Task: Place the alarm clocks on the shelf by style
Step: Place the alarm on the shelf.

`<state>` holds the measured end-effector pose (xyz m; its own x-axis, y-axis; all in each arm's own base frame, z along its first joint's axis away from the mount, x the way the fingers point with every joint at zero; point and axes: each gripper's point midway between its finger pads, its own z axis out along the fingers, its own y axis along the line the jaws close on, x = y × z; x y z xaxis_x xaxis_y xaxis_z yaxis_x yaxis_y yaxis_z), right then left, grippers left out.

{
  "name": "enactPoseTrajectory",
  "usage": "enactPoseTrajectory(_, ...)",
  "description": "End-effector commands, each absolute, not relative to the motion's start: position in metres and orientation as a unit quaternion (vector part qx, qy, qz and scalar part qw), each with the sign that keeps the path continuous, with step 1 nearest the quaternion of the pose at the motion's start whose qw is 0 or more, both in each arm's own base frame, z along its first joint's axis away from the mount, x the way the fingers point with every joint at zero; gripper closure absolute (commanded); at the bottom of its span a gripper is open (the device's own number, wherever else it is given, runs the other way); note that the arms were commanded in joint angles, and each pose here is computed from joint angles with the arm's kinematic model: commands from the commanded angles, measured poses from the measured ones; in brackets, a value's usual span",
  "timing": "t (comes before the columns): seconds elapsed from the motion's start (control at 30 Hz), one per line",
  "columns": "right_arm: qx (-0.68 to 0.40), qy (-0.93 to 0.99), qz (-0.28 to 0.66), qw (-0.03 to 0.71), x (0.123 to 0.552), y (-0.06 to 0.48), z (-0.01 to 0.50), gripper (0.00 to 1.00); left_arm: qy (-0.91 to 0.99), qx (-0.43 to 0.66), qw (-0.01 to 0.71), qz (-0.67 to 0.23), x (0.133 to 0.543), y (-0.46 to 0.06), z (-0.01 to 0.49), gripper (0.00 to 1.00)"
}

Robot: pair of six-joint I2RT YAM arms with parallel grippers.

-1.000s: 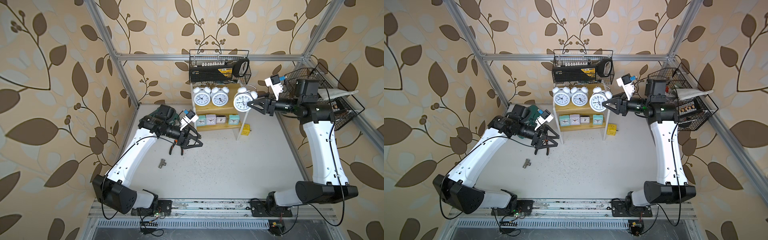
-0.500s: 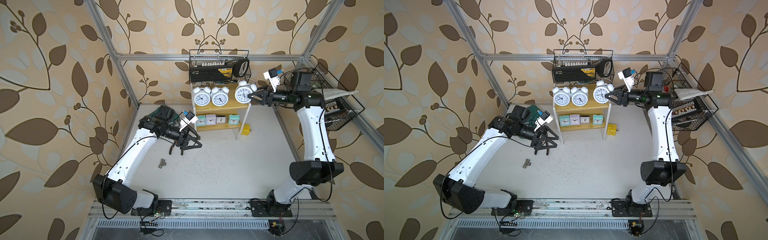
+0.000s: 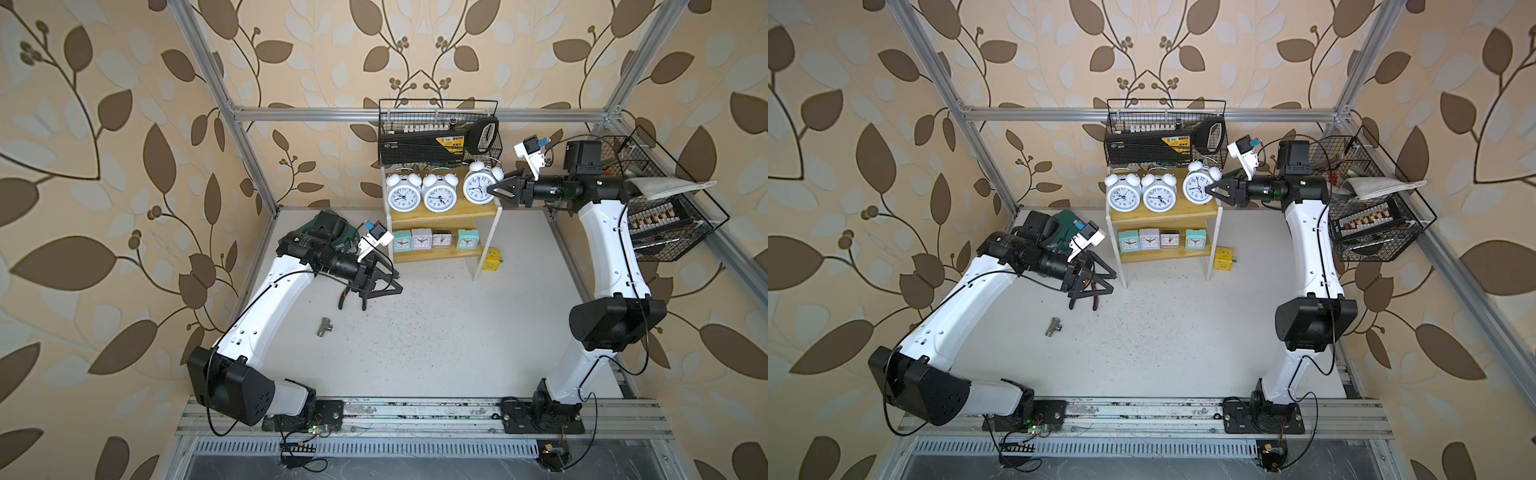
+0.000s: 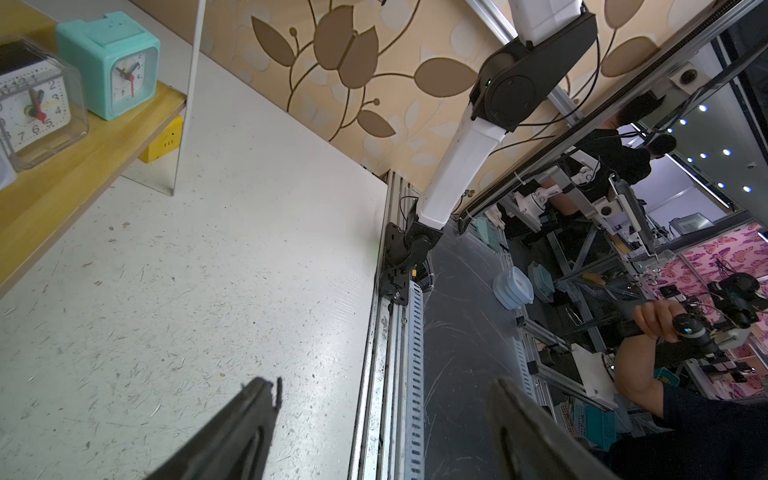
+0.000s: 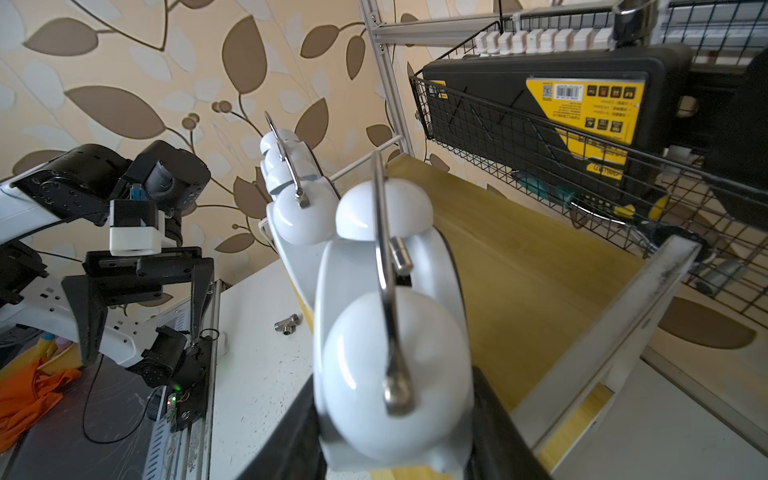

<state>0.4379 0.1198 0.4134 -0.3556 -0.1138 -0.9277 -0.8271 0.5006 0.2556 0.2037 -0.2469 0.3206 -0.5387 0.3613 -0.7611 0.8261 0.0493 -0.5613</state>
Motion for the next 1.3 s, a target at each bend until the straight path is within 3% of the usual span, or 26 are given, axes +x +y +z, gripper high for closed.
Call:
enactPoseTrajectory(0.0,-0.346,0.726,0.360,0.473,0.441,0.128,0.415,0.64,0.678,0.429,0.224,-0.553,0.202,-0.244,0.326,0.16)
enactPoseTrajectory(0.4,-0.352,0.740,0.332,0.467,0.445,0.130,0.407,0.58,0.677,0.427,0.229,-0.553,0.202,-0.241,0.327,0.16)
enactPoseTrajectory(0.9,-0.350,0.745,0.320,0.470,0.441,0.127,0.408,0.38,0.677,0.426,0.232,-0.554,0.202,-0.239,0.328,0.16)
enactPoseTrajectory(1.27,-0.332,0.747,0.313,0.483,0.441,0.117,0.408,0.35,0.678,0.426,0.237,-0.550,0.202,-0.238,0.329,0.15)
